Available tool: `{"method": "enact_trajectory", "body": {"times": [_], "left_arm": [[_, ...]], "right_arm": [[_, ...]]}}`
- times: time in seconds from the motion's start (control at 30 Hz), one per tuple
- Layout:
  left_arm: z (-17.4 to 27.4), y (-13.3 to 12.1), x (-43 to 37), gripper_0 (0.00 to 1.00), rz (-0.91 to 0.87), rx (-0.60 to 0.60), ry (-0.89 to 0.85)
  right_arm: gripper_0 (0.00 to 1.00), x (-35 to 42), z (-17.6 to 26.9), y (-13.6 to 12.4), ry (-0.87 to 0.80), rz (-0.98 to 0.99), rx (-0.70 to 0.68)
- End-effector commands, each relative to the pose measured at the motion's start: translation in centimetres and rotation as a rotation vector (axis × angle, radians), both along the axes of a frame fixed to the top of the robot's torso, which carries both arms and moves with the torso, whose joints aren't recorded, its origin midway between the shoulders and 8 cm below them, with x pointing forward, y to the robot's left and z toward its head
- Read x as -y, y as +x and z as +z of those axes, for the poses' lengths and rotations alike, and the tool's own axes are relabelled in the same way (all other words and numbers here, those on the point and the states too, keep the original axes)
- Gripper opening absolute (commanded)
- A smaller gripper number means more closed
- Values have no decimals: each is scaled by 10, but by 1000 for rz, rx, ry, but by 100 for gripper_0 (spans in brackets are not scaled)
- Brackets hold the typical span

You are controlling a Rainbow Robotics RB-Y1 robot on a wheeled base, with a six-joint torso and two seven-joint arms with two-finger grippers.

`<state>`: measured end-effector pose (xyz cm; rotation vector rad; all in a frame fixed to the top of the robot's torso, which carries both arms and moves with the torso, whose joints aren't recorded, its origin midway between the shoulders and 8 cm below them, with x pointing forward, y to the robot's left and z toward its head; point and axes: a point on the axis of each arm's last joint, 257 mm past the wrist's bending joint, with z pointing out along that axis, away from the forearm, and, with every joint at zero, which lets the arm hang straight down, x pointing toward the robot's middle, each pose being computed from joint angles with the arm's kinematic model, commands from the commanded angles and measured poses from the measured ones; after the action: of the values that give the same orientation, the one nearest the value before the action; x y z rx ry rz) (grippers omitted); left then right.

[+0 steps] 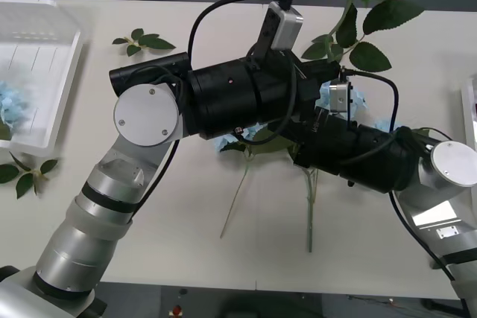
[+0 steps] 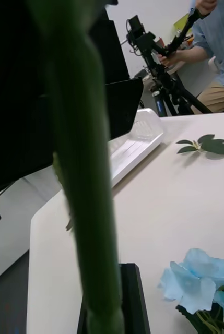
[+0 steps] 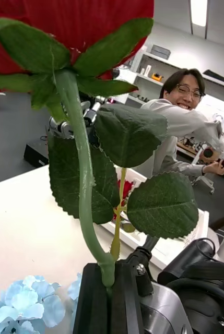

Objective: Put the red flowers into the right box and the blue flowers into the left box

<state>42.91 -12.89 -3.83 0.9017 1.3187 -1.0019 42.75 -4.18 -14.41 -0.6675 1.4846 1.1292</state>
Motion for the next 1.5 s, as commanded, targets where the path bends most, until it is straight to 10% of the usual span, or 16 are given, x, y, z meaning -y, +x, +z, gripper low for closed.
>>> {"method": "enact_trajectory", "body": {"times": [0.03, 0.1, 0.17, 0.2, 0.8, 1.5], "left_arm": [[19, -8, 7, 0, -15, 91, 0], [19, -8, 7, 15, -15, 91, 0], [19, -8, 7, 94, -15, 91, 0], [19, -8, 7, 100, -15, 91, 0], [19, -8, 7, 100, -15, 91, 0], [29, 8, -56, 100, -23, 13, -38]], "right_arm": [[0, -1, 10, 0, -24, 9, 57], [0, 2, 8, 1, -33, 5, 57], [0, 4, 7, 2, -37, 3, 56], [0, 3, 7, 1, -37, 5, 56], [0, 76, -52, -4, -313, -17, 25], [0, 383, -116, 15, -583, -546, -439]]}}
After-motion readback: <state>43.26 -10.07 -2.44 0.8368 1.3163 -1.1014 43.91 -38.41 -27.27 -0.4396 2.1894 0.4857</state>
